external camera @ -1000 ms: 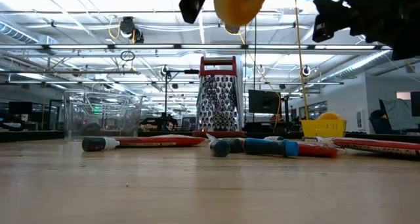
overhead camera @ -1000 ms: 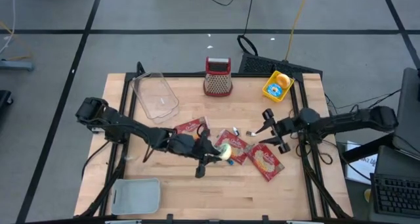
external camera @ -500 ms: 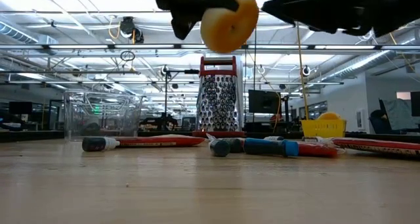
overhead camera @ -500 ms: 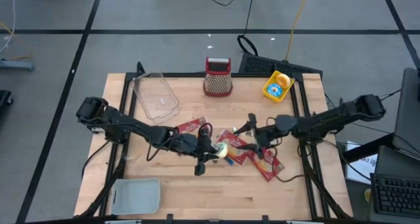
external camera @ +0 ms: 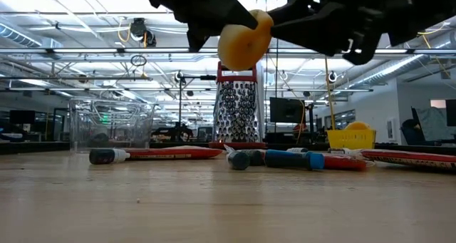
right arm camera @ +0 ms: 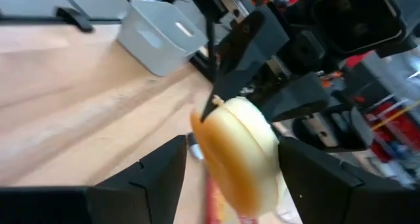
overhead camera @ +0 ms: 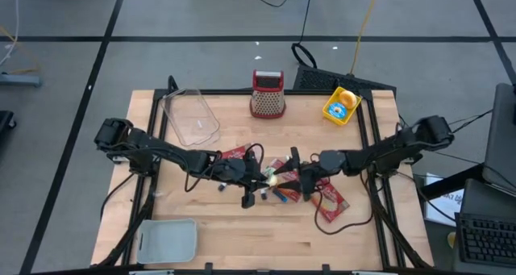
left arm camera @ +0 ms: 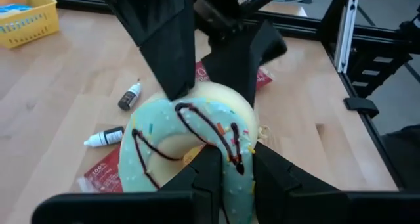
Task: Pick & Place Food Item
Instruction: Put the sky blue donut into the yellow bin
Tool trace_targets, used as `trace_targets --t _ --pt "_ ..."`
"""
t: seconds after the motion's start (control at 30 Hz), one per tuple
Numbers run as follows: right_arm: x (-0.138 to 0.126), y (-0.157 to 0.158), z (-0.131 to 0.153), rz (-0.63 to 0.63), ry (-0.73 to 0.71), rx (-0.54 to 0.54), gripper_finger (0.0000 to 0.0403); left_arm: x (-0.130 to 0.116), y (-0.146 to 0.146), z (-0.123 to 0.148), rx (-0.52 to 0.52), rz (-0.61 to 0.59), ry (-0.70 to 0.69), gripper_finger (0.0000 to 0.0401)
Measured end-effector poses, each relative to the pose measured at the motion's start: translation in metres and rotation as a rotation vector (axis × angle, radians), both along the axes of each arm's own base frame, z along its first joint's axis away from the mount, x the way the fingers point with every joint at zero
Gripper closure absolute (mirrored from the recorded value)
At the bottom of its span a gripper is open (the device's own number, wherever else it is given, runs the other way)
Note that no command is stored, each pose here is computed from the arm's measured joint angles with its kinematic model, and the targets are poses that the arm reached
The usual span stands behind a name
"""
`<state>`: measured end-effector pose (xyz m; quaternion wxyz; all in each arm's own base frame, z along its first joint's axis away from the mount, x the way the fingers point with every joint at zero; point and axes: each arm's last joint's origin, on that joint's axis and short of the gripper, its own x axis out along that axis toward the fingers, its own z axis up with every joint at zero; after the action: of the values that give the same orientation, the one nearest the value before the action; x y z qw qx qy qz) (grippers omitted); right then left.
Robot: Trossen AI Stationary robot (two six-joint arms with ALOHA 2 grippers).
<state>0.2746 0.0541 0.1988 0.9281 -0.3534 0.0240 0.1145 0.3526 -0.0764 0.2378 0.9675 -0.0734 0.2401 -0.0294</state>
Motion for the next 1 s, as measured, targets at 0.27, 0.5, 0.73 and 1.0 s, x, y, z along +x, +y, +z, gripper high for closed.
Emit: trace_targets --t 0.27,0.5,0.73,1.0 --pt "0.0041 0.0005 -0.0052 0.000 -0.025 -0.071 0.0215 -0.0002 -0.0003 -0.0003 -0.037 0.013 0.007 0.0341" --pt "0.0041 0.0007 -0.0022 0.002 -0.050 -0.056 0.0224 -0.0002 -0.0028 0.0005 -0.080 -0.033 0.008 0.0341" --pt "0.0038 0.0015 -0.0033 -0.002 -0.037 -0.049 0.0180 -0.0004 -0.0040 0.0006 -0.089 -0.047 0.009 0.0341" --pt "0.0033 0.0025 -0.0054 0.029 -0.011 -0.032 0.0155 -0.0004 -0.0042 0.0007 -0.091 -0.050 0.008 0.0341"
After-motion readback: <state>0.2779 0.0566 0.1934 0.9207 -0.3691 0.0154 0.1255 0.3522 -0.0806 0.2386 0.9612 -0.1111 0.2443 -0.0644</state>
